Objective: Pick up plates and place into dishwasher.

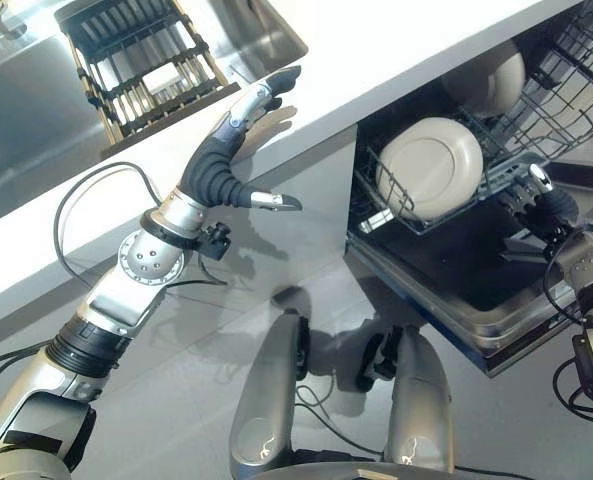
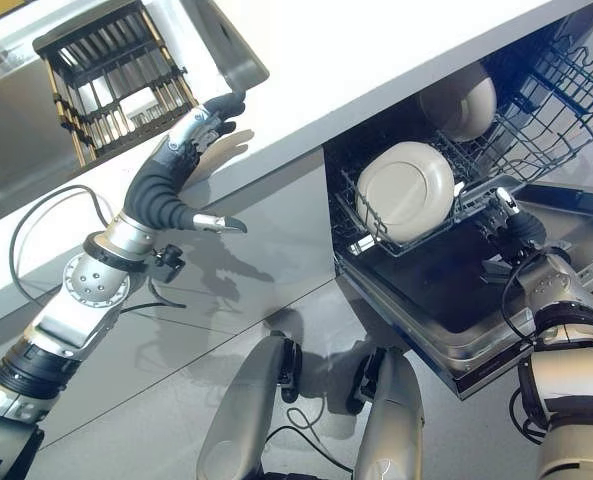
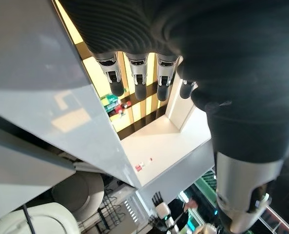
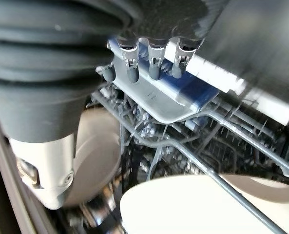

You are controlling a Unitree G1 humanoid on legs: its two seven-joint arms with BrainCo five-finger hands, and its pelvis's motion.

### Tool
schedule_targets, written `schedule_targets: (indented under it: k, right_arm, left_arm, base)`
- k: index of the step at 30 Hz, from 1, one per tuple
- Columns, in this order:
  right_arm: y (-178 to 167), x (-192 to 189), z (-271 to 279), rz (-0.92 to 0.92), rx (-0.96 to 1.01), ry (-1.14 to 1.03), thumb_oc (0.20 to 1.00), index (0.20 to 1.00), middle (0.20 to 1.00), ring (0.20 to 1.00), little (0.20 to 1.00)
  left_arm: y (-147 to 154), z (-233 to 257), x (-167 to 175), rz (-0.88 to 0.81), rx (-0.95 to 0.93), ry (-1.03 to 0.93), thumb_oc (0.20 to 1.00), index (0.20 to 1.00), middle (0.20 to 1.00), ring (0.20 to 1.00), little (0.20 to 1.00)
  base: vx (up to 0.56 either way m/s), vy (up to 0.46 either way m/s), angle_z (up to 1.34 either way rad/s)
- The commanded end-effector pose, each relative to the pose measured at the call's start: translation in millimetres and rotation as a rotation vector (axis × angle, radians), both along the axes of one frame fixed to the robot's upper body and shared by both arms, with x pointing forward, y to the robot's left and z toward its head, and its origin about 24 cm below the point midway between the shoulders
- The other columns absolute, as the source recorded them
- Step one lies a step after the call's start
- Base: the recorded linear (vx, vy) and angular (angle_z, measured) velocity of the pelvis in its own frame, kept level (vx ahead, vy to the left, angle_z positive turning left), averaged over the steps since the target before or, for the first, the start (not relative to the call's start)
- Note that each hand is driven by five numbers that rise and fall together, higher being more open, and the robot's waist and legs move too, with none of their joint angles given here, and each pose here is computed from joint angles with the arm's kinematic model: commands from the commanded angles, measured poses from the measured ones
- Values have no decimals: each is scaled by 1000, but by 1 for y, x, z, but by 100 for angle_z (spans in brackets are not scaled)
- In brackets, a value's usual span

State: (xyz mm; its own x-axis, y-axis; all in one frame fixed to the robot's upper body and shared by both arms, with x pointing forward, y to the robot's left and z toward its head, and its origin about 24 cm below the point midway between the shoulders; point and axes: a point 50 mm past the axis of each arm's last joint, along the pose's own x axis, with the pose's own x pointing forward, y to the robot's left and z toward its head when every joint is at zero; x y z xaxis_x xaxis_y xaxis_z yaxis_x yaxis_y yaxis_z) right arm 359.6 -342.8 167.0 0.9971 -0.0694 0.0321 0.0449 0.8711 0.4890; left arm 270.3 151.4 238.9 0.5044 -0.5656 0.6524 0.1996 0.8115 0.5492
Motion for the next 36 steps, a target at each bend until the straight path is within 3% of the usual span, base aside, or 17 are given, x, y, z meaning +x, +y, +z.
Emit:
schedule_targets:
  k: [1, 6, 10, 17, 27, 30, 31, 34, 36]
  right_arm:
    - [45, 24, 116, 134, 57, -438, 1000, 1000, 1000, 1000, 1000]
    - [39, 21, 127, 128, 94, -486, 1000, 1000, 1000, 1000, 1000]
    - [27, 19, 121, 19, 92, -438, 1000, 1000, 1000, 1000, 1000]
    - [-38, -10, 38, -455, -197, 14, 1000, 1000, 1000, 1000, 1000]
    - [-56, -53, -56, -634, -237, 210, 1000, 1000, 1000, 1000, 1000]
    - [-61, -72, -70, -803, -295, 228, 1000, 1000, 1000, 1000, 1000]
    - [-64, -85, -74, -970, -361, 231, 1000, 1000, 1000, 1000, 1000]
    - [-60, -104, -85, -1189, -394, 263, 1000, 1000, 1000, 1000, 1000]
    - [-58, -112, -100, -1233, -374, 338, 1000, 1000, 1000, 1000, 1000]
  left_arm:
    - [15, -6, -4, 4, -27, 50, 1000, 1000, 1000, 1000, 1000]
    - [23, -4, -7, -3, -38, 53, 1000, 1000, 1000, 1000, 1000]
    - [22, -5, -9, -30, -26, 43, 1000, 1000, 1000, 1000, 1000]
    - [7, -3, -9, -33, -48, 4, 1000, 1000, 1000, 1000, 1000]
    - [-18, -8, -8, -19, -78, -26, 1000, 1000, 1000, 1000, 1000]
    - [-19, -9, -9, -8, -87, -32, 1000, 1000, 1000, 1000, 1000]
    - [-18, -11, -10, 1, -99, -38, 1000, 1000, 1000, 1000, 1000]
    - [-22, -17, -11, 12, -116, -43, 1000, 1000, 1000, 1000, 1000]
    - [-26, -20, -12, 13, -125, -43, 1000, 1000, 1000, 1000, 1000]
  base:
    - [17, -23, 5]
    - [7, -2, 13]
    - [-41, 52, 11]
    - [-101, 107, 2]
    - [-51, 97, -13]
    - [-31, 63, -12]
    - [-24, 62, -10]
    - [-16, 83, -9]
    - [8, 62, -11]
